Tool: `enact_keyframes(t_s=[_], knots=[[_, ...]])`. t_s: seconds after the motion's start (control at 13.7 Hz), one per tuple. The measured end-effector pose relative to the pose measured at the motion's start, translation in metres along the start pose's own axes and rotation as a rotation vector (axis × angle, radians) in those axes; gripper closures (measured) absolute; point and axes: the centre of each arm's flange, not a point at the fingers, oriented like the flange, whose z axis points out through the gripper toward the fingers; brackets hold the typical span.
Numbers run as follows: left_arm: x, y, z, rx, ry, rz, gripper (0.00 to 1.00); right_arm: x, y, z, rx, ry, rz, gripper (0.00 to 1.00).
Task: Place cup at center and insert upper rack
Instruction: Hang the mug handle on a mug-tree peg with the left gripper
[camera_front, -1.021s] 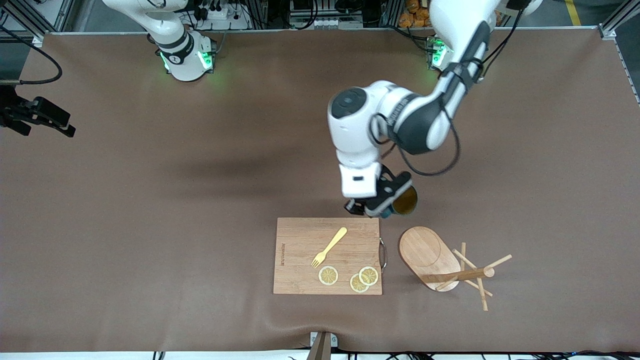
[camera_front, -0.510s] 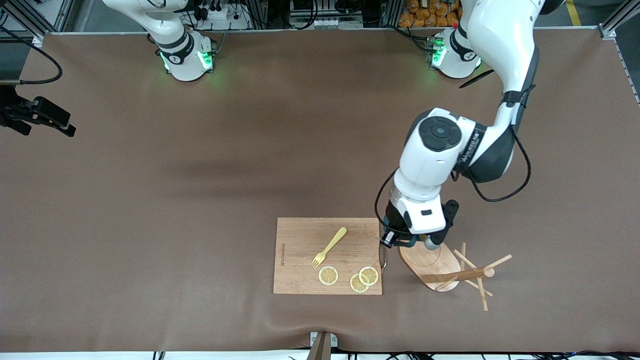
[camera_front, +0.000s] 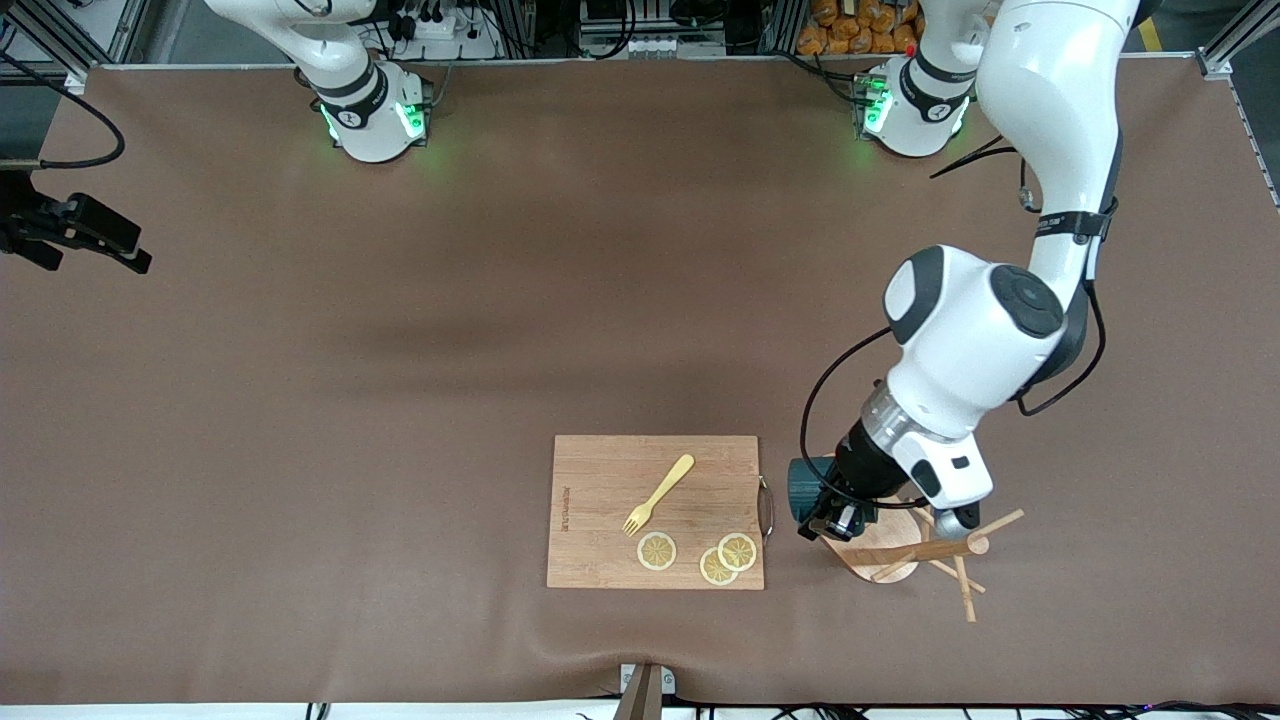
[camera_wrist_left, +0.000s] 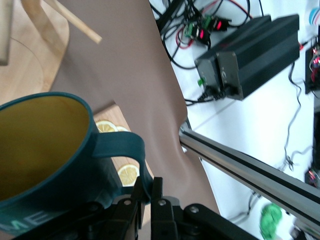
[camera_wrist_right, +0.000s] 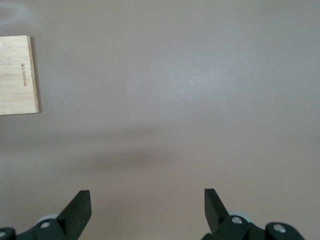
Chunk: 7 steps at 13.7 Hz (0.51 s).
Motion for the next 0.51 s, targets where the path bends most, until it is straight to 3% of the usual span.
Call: enact_keyframes(t_s=[0.15,0.51], knots=[[0.006,0.0,-0.002,-0.021,-0.043,0.001,0.92,0.0,0.0,0.0,0.0,0.0,0.0,0.0],[0.03,0.0,-0.009,-0.045,-0.067,-0.056,0.92,0.0,0.0,0.0,0.0,0.0,0.0,0.0]])
